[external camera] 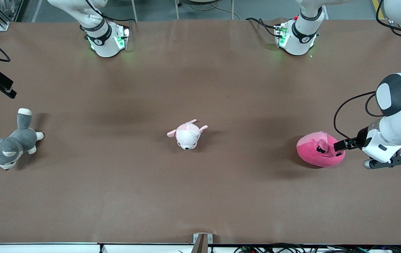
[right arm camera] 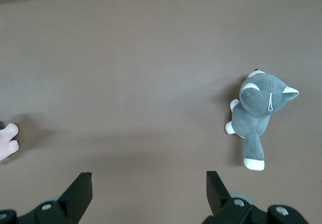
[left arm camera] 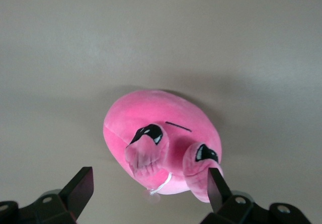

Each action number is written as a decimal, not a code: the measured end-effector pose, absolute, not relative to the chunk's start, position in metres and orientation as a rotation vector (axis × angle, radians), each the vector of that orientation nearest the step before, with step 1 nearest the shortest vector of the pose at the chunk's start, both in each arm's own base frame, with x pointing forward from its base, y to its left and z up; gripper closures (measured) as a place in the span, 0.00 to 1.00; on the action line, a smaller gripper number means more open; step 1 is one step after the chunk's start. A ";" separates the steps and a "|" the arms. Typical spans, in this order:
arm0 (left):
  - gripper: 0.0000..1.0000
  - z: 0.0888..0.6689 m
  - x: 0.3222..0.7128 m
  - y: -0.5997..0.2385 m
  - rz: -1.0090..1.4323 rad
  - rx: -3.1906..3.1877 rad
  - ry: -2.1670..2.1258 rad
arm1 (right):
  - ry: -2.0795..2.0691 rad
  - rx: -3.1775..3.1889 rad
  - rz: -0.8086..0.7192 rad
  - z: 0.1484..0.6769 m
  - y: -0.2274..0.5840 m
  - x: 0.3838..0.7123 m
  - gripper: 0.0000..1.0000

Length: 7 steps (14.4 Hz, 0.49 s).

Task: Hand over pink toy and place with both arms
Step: 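Reach the left gripper down to the pink plush toy, then close the left gripper on the pink plush toy's ears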

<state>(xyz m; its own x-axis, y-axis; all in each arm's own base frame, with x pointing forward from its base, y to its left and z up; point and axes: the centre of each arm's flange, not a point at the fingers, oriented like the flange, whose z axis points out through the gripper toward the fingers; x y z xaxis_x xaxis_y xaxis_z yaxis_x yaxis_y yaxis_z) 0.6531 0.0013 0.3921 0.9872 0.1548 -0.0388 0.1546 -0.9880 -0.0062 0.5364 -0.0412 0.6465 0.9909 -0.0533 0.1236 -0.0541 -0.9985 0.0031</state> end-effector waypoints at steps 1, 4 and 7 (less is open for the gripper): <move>0.02 0.386 0.651 0.002 0.074 -3.126 -0.264 | -0.084 3.128 0.189 0.645 -0.041 0.536 0.00; 0.10 0.372 0.647 0.002 0.077 -3.124 -0.283 | -0.083 3.130 0.172 0.640 -0.041 0.536 0.00; 0.22 0.366 0.645 0.002 0.076 -3.124 -0.287 | -0.083 3.130 0.169 0.639 -0.041 0.536 0.00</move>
